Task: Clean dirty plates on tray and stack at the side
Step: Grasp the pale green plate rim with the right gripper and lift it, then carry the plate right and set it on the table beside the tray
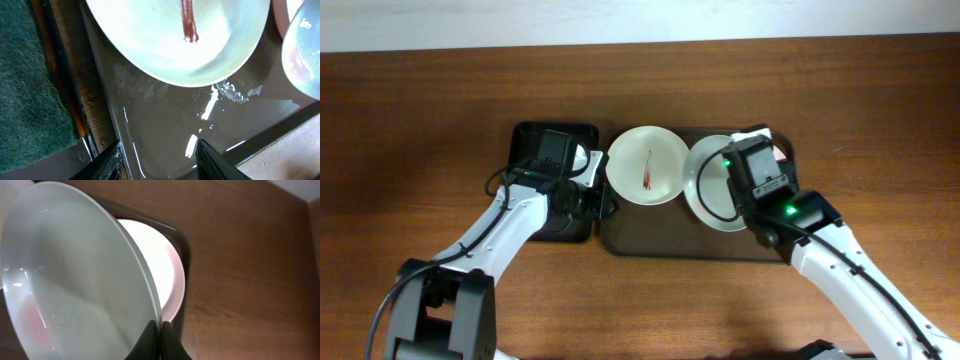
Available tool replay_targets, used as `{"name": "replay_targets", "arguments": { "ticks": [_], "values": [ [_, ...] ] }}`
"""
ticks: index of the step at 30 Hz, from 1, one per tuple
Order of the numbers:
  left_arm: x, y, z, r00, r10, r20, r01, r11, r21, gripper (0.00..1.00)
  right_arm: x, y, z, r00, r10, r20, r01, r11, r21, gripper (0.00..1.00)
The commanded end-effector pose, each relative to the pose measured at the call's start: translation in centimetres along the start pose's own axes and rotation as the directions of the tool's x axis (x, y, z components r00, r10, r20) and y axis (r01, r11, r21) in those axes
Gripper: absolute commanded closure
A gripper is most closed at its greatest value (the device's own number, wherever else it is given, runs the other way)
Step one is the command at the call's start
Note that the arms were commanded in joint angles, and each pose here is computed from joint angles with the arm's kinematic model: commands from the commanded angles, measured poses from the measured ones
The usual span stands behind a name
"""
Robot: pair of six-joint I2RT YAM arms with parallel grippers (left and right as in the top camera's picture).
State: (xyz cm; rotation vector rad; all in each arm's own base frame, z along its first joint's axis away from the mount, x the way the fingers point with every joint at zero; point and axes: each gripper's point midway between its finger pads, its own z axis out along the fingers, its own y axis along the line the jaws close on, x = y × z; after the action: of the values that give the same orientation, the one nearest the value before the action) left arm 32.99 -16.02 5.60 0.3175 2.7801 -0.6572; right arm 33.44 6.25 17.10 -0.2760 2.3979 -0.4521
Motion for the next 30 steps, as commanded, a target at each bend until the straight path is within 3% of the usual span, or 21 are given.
{"name": "replay_targets", "arguments": {
  "ticks": [1,7,14,19,25,30],
  "values": [
    [-0.4,0.2,-0.2,1.000,0.011,0.026,-0.011,1.000,-0.017,0.56,-2.2,-1.6,-2.2,0.996,-0.013,0.088,0.001,0.991,0.132,0.96],
    [-0.6,0.2,-0.2,0.999,0.015,0.035,-0.015,1.000,-0.016,0.55,-2.9,-2.0,-3.1,0.992,-0.015,0.129,-0.012,0.979,0.204,0.96],
    [-0.7,0.5,-0.2,0.999,0.015,0.036,-0.014,0.999,-0.035,0.55,-2.8,-1.8,-2.8,0.957,0.241,0.159,-0.263,0.955,0.139,0.96],
    [-0.7,0.5,-0.2,0.999,0.015,0.036,-0.014,0.999,-0.035,0.54,-1.7,-2.6,-0.4,0.909,0.415,0.051,-0.415,0.910,0.005,0.96],
    [-0.7,1.4,-0.3,0.999,0.014,0.038,-0.011,0.996,-0.083,0.53,0.4,-6.9,2.4,0.778,0.621,-0.096,-0.628,0.772,-0.100,0.96],
    [-0.7,1.4,-0.3,0.999,0.014,0.039,-0.010,0.996,-0.084,0.52,4.4,-13.7,4.5,0.582,0.796,-0.169,-0.812,0.580,-0.068,0.96]
  ]
}}
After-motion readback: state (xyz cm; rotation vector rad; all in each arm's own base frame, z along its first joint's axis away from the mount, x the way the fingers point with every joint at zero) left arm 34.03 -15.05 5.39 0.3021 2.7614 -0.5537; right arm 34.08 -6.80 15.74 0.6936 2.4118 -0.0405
